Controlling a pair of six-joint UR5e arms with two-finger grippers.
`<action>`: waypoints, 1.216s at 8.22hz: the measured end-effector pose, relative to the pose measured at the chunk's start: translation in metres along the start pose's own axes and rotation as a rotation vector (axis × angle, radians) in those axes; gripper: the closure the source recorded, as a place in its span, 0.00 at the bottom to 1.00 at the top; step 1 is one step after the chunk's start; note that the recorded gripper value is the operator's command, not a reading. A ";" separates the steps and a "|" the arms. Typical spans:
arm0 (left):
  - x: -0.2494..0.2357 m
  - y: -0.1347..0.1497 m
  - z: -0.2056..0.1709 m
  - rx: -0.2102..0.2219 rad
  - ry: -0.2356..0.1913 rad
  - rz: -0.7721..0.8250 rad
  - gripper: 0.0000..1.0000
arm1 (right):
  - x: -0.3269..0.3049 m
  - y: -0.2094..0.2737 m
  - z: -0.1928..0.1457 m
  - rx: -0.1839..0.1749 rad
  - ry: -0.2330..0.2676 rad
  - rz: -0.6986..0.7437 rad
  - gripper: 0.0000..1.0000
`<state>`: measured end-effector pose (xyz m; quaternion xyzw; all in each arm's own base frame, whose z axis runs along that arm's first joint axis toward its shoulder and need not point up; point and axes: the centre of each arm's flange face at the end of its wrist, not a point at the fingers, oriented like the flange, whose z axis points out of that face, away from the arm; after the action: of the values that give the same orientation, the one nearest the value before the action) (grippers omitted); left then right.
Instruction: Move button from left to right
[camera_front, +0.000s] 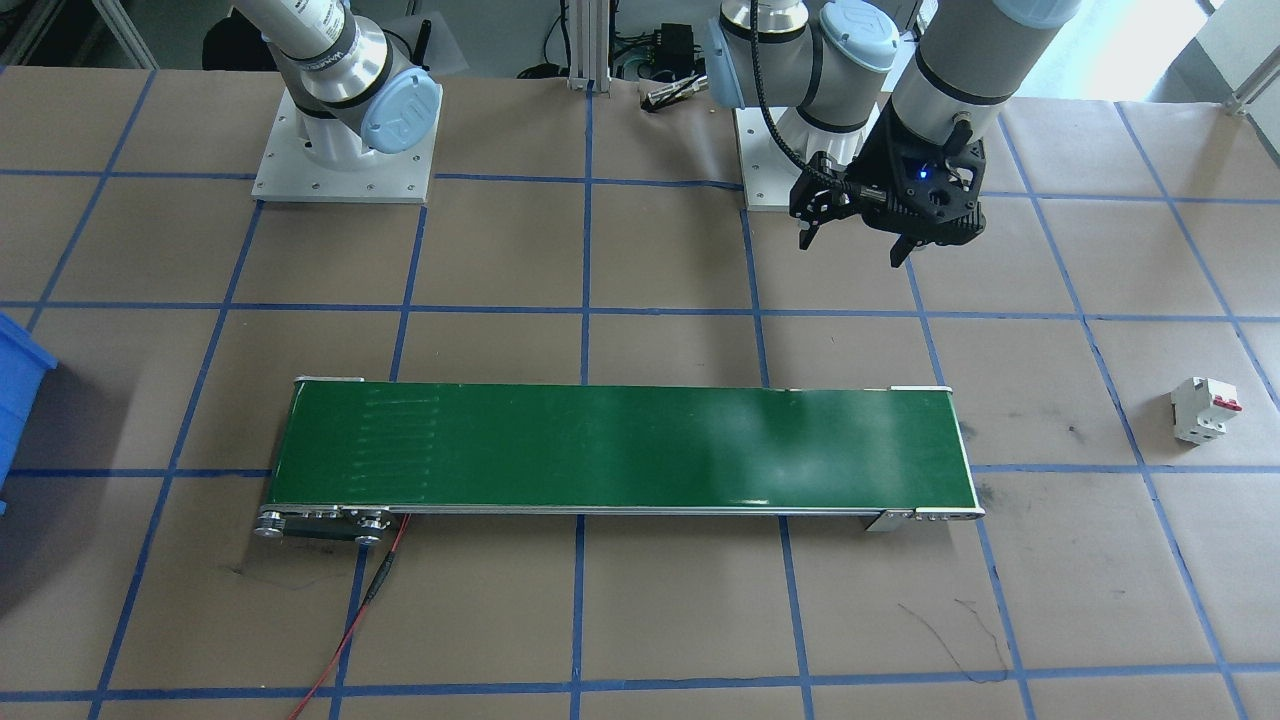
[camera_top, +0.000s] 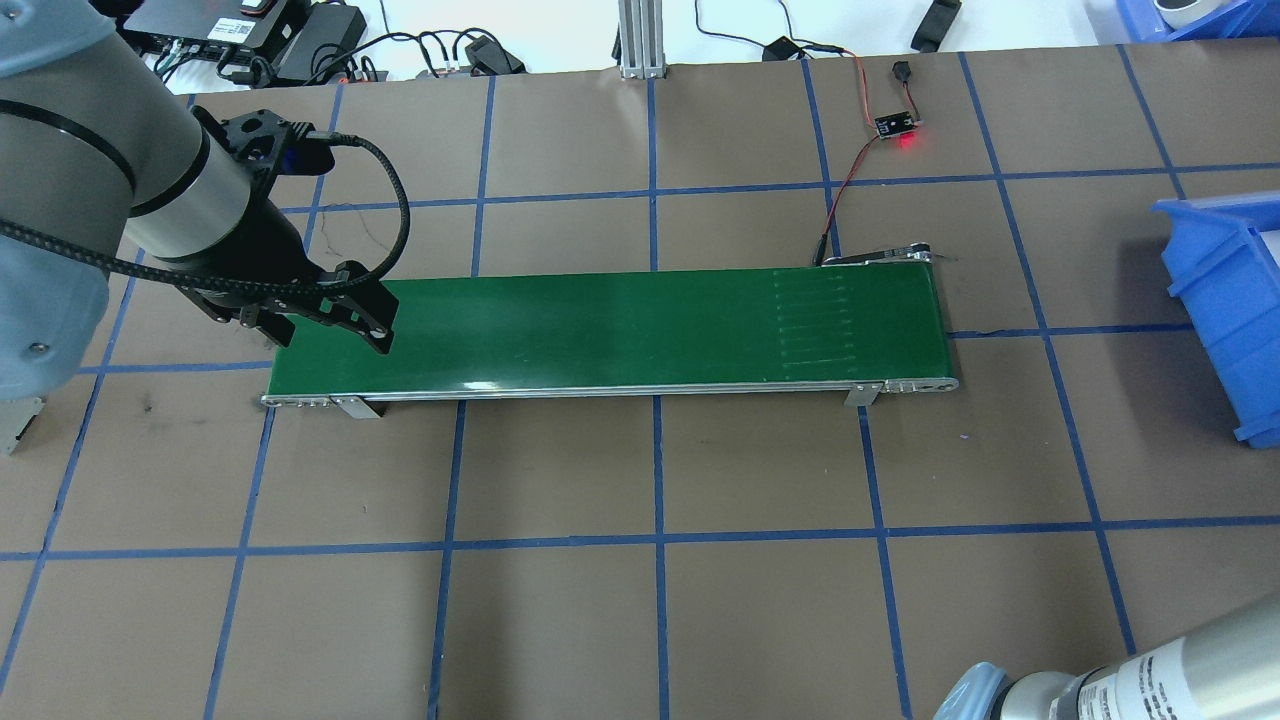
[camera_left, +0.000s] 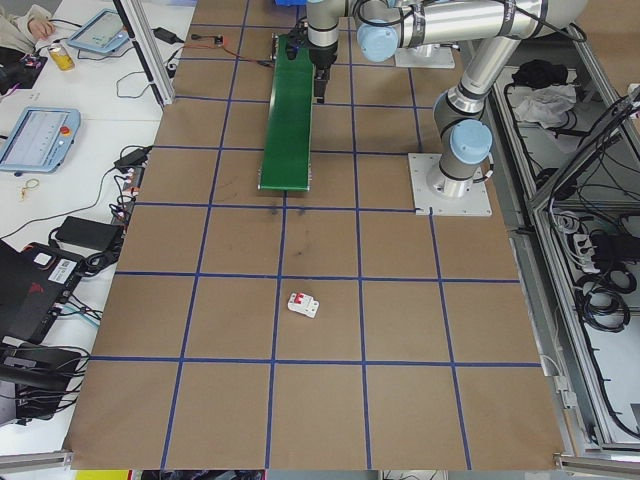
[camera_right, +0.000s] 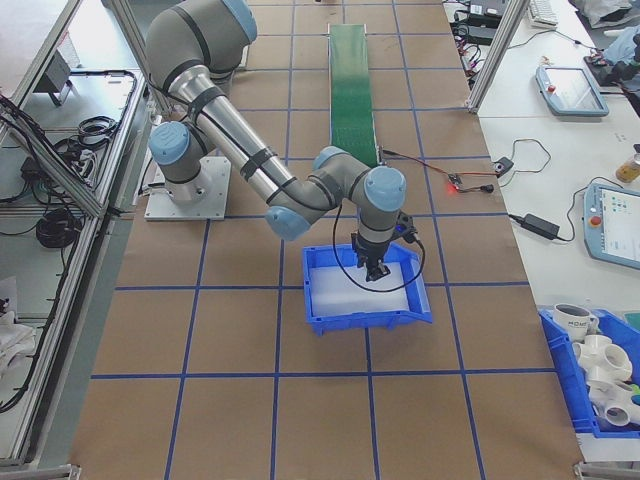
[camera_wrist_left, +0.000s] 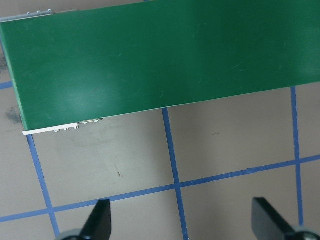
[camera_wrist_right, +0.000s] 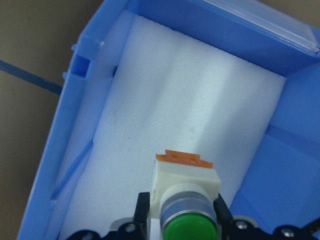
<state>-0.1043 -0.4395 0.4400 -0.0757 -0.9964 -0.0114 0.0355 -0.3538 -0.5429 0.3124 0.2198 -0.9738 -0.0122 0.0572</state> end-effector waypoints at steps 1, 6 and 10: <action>0.000 0.000 0.000 0.001 -0.001 0.001 0.00 | 0.005 0.001 0.022 0.002 0.003 -0.025 0.66; 0.000 0.002 -0.003 0.005 -0.010 0.002 0.00 | 0.002 -0.001 0.044 0.043 0.004 -0.057 0.10; -0.011 0.001 -0.007 -0.003 -0.117 0.011 0.00 | -0.032 -0.005 -0.058 0.095 0.052 -0.073 0.13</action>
<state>-0.0925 -0.4402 0.4462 -0.0818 -0.9964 -0.0081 -0.0228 -0.3168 -0.5334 0.3665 0.2580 -0.9628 0.0376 0.0713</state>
